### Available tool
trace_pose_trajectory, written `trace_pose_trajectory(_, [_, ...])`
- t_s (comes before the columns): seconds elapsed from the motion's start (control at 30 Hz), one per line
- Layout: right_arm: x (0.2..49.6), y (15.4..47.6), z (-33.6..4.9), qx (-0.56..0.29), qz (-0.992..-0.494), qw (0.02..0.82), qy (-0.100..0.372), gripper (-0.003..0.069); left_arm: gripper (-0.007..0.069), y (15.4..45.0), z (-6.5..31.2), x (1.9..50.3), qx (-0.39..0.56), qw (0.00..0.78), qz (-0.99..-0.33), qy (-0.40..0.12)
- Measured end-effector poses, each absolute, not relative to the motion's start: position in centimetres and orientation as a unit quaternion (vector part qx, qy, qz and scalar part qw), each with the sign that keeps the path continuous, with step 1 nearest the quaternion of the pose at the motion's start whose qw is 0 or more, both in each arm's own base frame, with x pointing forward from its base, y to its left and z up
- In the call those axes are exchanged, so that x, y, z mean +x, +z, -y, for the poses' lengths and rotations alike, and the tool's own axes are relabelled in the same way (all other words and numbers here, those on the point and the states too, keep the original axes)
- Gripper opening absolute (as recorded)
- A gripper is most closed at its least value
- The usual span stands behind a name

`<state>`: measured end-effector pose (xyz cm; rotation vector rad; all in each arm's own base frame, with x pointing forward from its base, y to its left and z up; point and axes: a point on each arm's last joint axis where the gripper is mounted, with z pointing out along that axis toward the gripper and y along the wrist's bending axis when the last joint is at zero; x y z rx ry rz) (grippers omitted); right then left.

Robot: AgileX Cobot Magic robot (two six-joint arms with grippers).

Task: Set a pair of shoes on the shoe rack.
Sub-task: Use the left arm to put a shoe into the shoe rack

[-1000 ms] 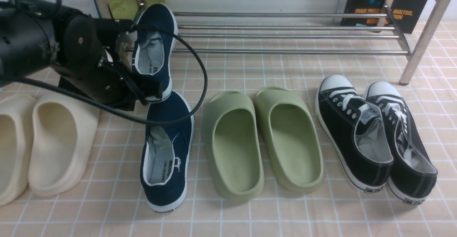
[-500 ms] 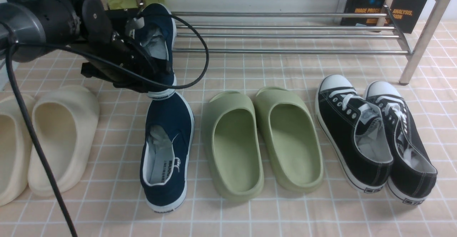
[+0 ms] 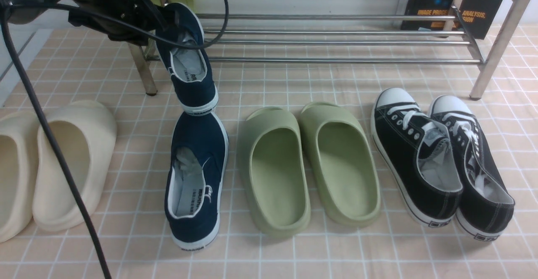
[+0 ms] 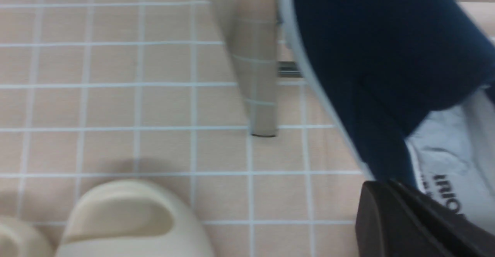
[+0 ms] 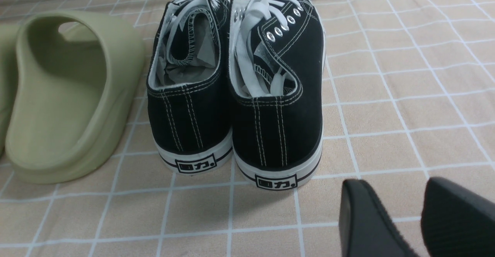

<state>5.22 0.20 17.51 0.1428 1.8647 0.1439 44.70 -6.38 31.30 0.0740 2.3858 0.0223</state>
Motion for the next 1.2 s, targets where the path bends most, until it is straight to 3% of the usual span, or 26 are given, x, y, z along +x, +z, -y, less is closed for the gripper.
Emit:
trace_pose_trajectory(0.3, [5.2, 17.5, -0.2, 0.061, -0.802, 0.592, 0.062, 0.0239, 0.002, 31.4, 6.3, 44.2, 0.023, 0.35, -0.936, 0.018])
trace_pose_trajectory(0.5, [5.2, 17.5, -0.2, 0.061, -0.802, 0.592, 0.062, 0.0239, 0.0022, 33.8, 6.9, 38.5, 0.045, 0.35, -0.936, 0.005])
trace_pose_trajectory(0.57, [5.2, 17.5, -0.2, 0.061, -0.802, 0.592, 0.062, 0.0239, 0.0022, 31.7, 7.9, 35.3, 0.056, 0.338, -0.939, -0.025])
trace_pose_trajectory(0.7, [5.2, 17.5, -0.2, 0.061, -0.802, 0.592, 0.062, 0.0239, 0.0022, 28.1, 10.2, 33.9, 0.072, 0.333, -0.938, -0.064])
trace_pose_trajectory(0.9, [5.2, 17.5, -0.2, 0.061, -0.802, 0.592, 0.062, 0.0239, 0.0022, 26.1, 12.4, 36.1, 0.07, 0.348, -0.93, -0.095])
trace_pose_trajectory(1.2, [5.2, 17.5, -0.2, 0.061, -0.802, 0.592, 0.062, 0.0239, 0.0022, 23.6, 13.9, 40.3, 0.064, 0.326, -0.938, -0.096])
